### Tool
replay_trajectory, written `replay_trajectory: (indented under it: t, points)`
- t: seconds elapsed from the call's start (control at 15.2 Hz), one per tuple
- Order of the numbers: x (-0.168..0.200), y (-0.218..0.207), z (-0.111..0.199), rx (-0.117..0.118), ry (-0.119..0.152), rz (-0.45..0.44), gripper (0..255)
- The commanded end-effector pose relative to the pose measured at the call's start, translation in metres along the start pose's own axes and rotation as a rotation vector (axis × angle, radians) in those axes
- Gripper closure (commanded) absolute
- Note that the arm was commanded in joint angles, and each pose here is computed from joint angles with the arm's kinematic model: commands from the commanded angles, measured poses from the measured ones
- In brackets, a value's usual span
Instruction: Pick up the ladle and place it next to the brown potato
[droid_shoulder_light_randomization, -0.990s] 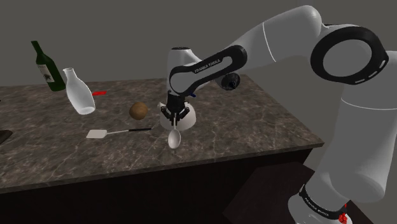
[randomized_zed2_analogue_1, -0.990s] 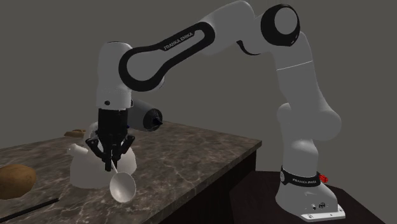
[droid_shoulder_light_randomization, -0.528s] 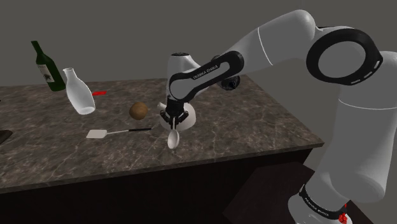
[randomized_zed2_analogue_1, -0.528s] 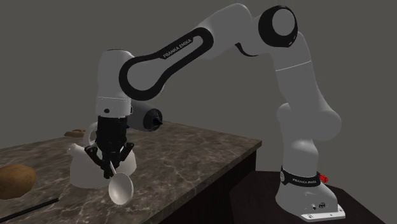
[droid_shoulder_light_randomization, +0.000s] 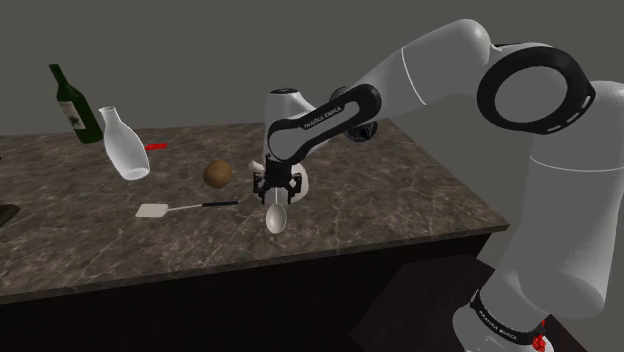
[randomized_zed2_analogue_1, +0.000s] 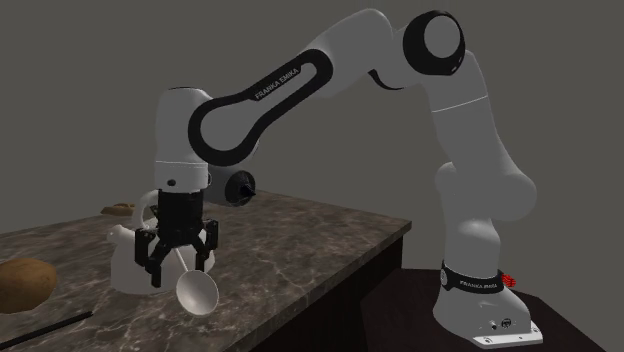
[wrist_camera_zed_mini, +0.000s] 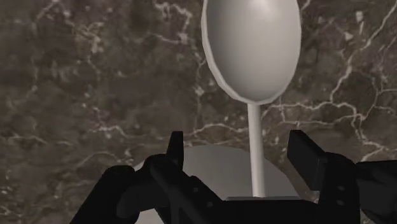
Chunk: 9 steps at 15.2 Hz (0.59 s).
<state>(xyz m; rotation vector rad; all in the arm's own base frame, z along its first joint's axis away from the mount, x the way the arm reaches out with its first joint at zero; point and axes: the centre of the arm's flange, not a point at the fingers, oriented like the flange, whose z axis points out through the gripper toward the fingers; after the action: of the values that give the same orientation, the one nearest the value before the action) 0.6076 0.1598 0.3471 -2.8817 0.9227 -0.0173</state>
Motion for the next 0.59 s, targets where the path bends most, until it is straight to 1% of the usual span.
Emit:
replay_trajectory:
  t: [0.0, 0.13, 0.4, 0.53]
  points:
    - [0.001, 0.001, 0.001, -0.002, -0.001, 0.001, 0]
    - [0.0, 0.0, 0.001, -0.002, -0.001, 0.001, 0]
    - [0.0, 0.0, -0.049, -0.002, -0.001, 0.001, 0]
    - [0.0, 0.0, -0.049, -0.002, -0.001, 0.001, 0]
